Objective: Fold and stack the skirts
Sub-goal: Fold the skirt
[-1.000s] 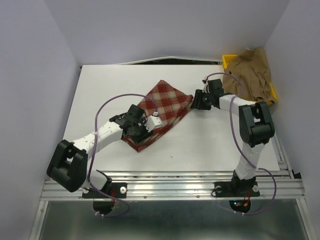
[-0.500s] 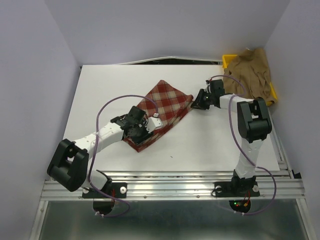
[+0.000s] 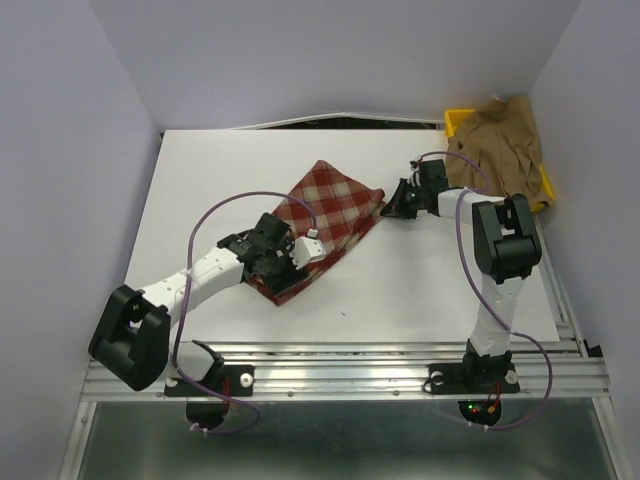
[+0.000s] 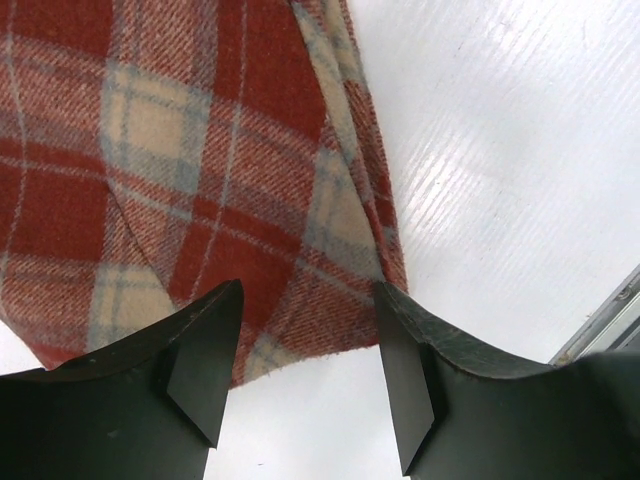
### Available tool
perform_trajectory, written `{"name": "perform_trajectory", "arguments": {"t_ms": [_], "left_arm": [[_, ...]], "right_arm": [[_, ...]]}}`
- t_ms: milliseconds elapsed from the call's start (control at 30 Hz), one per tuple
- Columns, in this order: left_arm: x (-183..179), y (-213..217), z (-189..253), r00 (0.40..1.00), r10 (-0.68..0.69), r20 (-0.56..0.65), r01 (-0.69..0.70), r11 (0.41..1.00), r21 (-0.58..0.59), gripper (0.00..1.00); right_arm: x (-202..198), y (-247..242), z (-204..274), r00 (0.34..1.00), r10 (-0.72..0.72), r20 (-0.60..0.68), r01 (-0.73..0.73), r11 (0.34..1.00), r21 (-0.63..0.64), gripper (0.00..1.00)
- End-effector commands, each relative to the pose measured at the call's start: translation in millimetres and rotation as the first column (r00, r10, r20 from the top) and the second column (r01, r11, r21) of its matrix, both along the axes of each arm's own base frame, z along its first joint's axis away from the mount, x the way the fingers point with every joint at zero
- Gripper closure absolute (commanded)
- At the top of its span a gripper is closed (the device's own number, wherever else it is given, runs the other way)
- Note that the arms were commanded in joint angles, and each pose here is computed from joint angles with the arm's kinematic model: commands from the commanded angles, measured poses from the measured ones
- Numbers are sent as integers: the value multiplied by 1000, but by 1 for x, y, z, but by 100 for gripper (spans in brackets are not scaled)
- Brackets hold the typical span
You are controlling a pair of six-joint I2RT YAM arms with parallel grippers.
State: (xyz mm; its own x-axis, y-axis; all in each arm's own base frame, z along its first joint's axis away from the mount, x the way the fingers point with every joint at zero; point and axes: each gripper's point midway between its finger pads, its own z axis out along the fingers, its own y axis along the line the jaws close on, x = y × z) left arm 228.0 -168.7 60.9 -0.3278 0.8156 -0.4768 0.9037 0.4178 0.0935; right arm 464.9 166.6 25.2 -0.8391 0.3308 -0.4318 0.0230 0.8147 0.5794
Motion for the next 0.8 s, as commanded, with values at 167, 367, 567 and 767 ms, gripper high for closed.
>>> {"name": "perform_trajectory", "arguments": {"t_ms": [167,367,567,767], "left_arm": [[-31,2,-11,991,-82,-107,81,997,-11,34],[-28,7,-19,993,-60,-103,64,998,29,38],[-26,13,-21,995,-54,-89,59,997,57,69],[-34,16,-20,991,-81,-106,88,994,60,87]], "right_arm": [[7,-9,-10,999,-33,-3,33,998,-61,99],[9,-10,-9,999,-39,1,39,997,-68,99],[10,-11,-9,999,-37,8,37,996,-77,99],[13,-14,-11,999,-43,12,44,995,-91,99]]}}
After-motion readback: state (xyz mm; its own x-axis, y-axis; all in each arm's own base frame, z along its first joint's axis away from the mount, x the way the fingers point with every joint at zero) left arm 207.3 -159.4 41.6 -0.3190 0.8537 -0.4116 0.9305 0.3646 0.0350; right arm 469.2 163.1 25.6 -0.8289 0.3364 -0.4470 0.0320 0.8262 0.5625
